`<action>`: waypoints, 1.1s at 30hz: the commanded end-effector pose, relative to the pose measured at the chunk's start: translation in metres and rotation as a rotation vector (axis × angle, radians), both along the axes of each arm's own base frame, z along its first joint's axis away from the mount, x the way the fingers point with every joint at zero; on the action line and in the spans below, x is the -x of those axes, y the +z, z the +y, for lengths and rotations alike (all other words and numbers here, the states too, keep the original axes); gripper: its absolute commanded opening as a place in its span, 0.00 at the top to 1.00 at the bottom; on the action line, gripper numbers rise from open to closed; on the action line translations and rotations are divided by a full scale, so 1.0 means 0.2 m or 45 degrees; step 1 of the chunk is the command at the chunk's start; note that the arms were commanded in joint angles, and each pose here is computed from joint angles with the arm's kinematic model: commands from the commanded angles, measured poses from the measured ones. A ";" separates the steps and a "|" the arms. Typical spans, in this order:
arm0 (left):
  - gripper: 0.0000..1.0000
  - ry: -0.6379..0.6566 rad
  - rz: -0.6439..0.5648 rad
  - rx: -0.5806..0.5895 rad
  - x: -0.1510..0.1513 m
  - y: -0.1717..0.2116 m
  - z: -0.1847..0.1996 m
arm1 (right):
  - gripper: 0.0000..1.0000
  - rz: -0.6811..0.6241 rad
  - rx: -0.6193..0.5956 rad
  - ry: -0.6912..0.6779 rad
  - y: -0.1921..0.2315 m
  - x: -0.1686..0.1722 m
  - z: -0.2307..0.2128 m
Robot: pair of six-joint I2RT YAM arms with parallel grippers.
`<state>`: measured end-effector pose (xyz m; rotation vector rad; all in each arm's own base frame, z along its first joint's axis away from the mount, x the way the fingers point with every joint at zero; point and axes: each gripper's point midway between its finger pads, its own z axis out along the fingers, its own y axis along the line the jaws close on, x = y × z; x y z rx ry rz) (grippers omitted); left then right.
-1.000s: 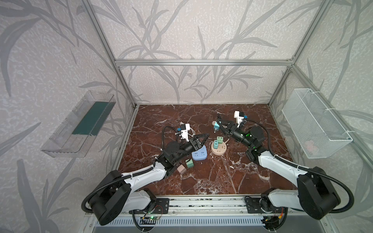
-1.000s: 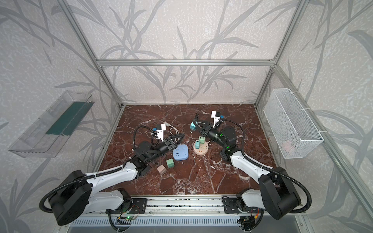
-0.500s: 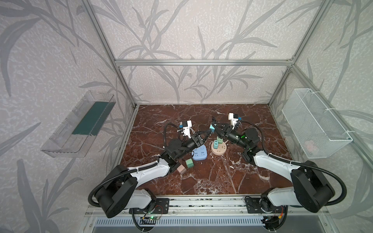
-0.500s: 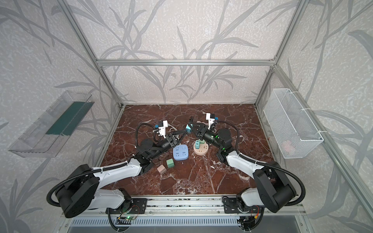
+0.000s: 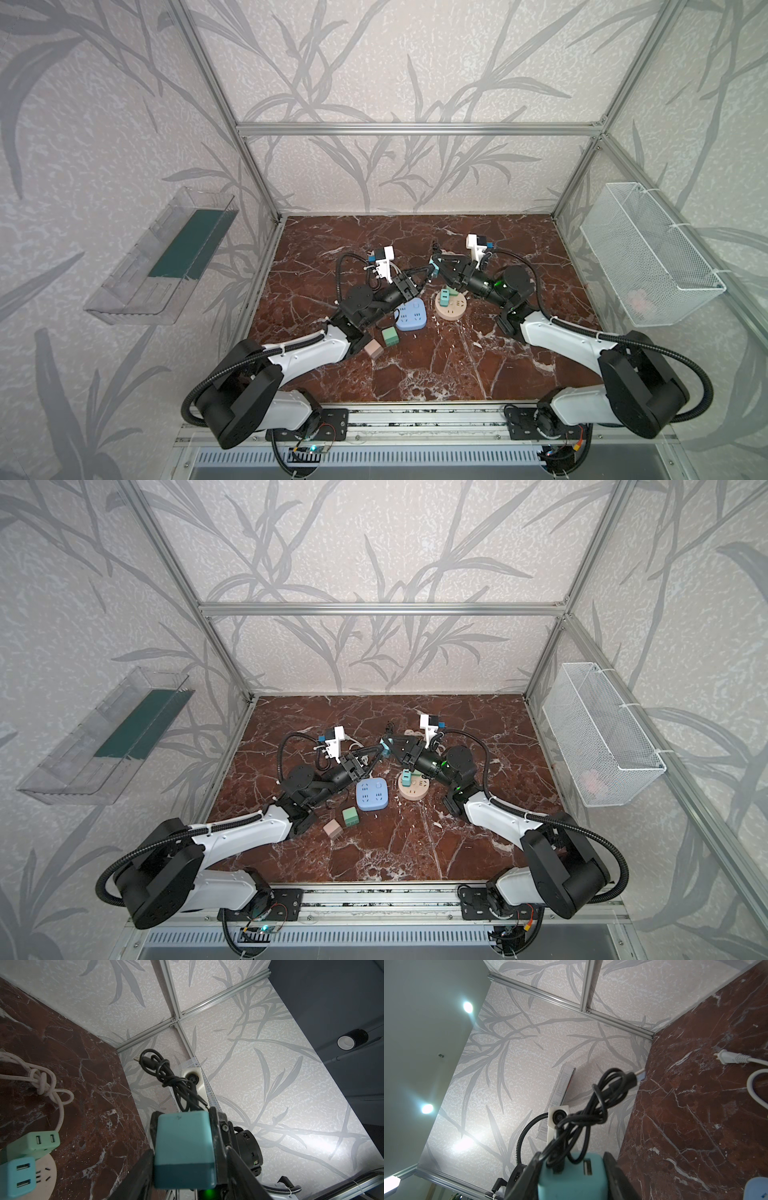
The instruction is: Insert the plug
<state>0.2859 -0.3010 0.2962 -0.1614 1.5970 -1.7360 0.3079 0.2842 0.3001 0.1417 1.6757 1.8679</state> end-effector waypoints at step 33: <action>1.00 -0.055 -0.102 -0.221 0.02 -0.03 0.06 | 0.09 0.009 0.320 -0.048 -0.02 0.05 -0.07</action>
